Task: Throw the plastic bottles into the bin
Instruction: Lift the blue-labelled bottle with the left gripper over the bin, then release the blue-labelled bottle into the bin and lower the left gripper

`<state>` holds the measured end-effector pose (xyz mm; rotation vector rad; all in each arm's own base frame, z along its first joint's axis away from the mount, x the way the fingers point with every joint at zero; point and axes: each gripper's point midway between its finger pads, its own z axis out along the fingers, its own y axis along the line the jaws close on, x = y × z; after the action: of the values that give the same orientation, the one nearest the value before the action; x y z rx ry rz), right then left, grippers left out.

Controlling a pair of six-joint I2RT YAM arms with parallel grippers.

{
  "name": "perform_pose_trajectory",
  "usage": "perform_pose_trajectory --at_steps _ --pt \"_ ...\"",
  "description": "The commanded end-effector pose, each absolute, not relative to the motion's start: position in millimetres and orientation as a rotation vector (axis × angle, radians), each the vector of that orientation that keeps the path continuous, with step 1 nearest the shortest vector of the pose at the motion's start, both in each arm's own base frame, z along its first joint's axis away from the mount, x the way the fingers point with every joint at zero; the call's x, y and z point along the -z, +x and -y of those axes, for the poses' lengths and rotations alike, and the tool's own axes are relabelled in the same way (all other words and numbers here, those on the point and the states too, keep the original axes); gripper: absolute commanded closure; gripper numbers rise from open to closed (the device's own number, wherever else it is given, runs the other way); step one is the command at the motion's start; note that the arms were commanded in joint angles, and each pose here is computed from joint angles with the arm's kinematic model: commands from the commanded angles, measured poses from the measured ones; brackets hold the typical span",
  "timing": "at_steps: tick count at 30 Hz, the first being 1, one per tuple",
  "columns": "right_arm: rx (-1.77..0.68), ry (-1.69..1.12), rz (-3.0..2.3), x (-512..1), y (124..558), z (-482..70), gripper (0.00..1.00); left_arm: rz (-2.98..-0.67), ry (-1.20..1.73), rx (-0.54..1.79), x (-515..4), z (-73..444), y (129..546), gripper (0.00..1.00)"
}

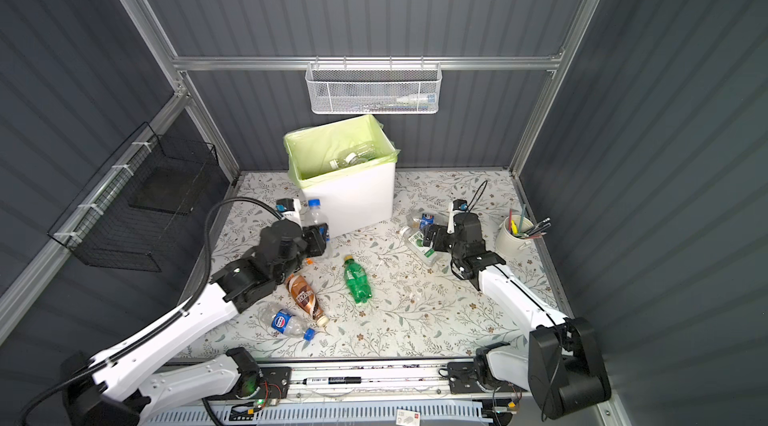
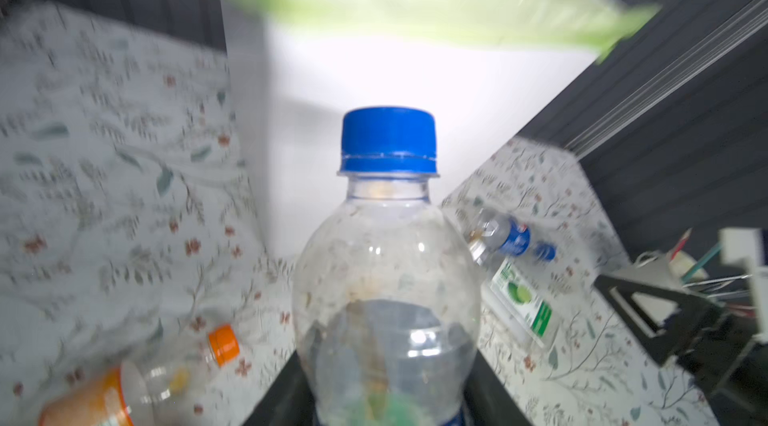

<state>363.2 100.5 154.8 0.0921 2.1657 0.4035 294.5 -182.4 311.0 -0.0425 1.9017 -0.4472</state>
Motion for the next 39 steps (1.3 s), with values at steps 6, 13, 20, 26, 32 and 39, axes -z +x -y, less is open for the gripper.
perform_pose_trajectory --at_steps 6,13,20,26,32,39 --pt "-0.423 0.133 -2.152 -159 362 -98 0.01 -1.278 0.141 0.240 -485 162 283 0.67" --pt "-0.483 0.121 -2.148 -161 361 -106 0.01 -1.445 0.196 0.320 -474 203 399 0.55" --pt "-0.528 0.094 -2.180 -159 353 -112 0.01 -1.588 0.174 0.467 -456 224 447 0.00" --pt "-0.520 0.097 -2.194 -152 348 -111 0.01 -1.511 0.145 0.430 -477 195 409 0.00" --pt "-0.542 0.115 -2.195 -151 353 -114 0.01 -1.571 0.160 0.430 -447 188 381 0.00" --pt "-0.540 0.142 -2.212 -144 356 -113 0.01 -1.770 0.198 0.345 -368 216 338 0.00"
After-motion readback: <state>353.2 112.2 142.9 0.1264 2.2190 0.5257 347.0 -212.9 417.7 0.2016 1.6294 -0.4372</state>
